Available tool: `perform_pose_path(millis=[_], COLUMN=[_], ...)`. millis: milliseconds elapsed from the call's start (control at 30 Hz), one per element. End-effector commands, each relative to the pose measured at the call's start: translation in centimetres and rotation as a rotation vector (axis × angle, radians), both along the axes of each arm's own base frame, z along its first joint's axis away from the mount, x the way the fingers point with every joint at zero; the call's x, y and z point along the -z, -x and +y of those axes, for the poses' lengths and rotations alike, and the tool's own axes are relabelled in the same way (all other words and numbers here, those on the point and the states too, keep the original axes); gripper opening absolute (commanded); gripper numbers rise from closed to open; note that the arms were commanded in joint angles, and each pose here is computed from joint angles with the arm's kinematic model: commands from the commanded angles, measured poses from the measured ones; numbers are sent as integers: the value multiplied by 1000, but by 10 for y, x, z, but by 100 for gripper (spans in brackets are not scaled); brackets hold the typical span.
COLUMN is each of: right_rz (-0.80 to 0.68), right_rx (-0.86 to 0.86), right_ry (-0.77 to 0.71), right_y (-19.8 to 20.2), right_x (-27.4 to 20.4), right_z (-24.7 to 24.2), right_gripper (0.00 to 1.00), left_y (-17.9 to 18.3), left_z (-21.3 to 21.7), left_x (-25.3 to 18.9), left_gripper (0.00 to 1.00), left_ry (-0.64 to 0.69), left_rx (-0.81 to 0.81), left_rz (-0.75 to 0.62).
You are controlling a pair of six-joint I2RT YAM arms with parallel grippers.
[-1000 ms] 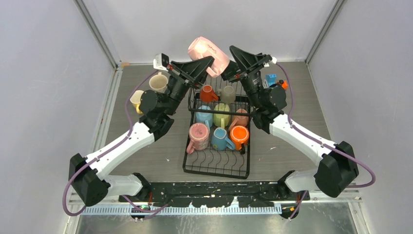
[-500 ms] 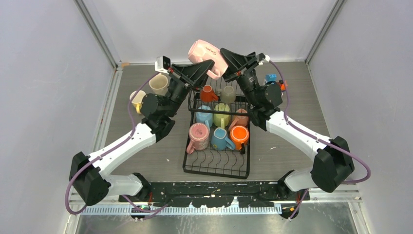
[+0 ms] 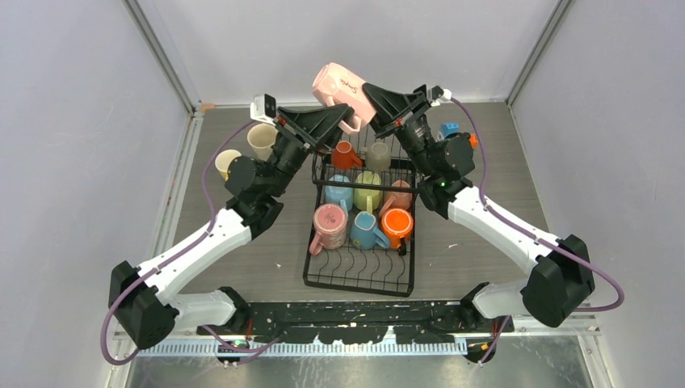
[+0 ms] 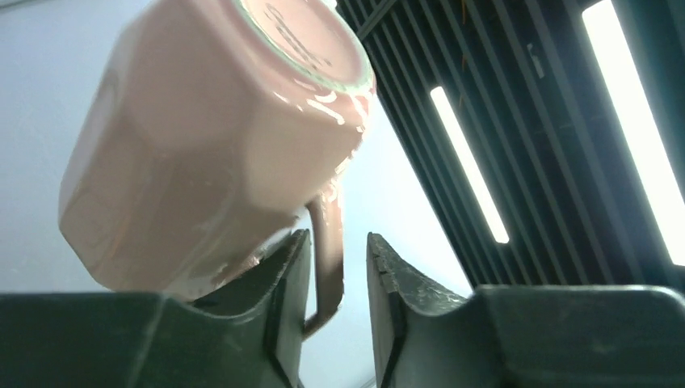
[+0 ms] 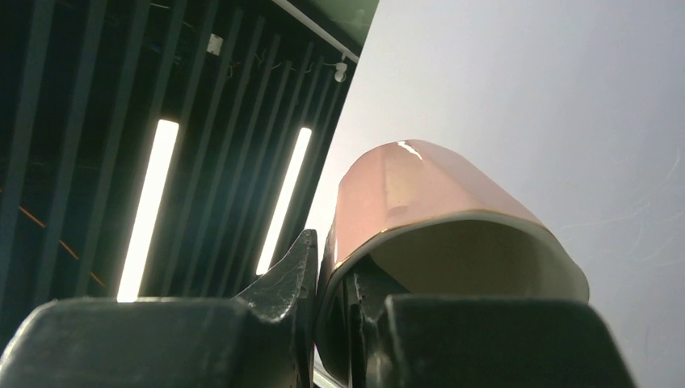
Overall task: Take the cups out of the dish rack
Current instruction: Place the cup at the center of the board.
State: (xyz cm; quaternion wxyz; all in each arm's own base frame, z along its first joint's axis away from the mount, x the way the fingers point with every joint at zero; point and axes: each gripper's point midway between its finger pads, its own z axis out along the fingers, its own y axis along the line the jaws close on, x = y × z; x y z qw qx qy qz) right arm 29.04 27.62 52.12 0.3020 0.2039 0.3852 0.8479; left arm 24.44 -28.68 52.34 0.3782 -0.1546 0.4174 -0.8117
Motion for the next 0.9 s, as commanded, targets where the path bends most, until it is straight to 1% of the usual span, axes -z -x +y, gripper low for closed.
perform_pose_path(millis=[0,33,133,200,300,467,633,667,767,867], right_rz=[-158,-160,-171,-181,-195,-202,-135,-126,-111,-95], right_rx=[42,35,15,11,27,84,179,200,264,344], right_ry=[-105,-114,-146,-162,-162,-91,106,138,219,339], right_y=[30,31,35,38,43,46,37,37,39,42], right_x=[-57,-59,-68,-73,-80,-90,-80,-80,-78,-75], right_z=[-28,-29,-32,-34,-39,-39,-33,-35,-42,-51], right_gripper=[1,1,1,1,1,1,1,1,1,1], left_y=[21,20,20,20,21,23,29,30,34,35], left_z=[-1,-2,-1,2,7,13,20,23,26,29], left_x=[-2,1,6,7,9,15,21,22,26,31], left_gripper=[42,49,64,71,80,89,96,99,100,100], left_ry=[-44,-52,-63,-71,-87,-142,-230,-243,-285,-322], left_rx=[46,47,41,28,9,-22,-69,-79,-87,-95], left_rz=[-51,-46,-46,-53,-61,-59,-83,-91,-111,-122])
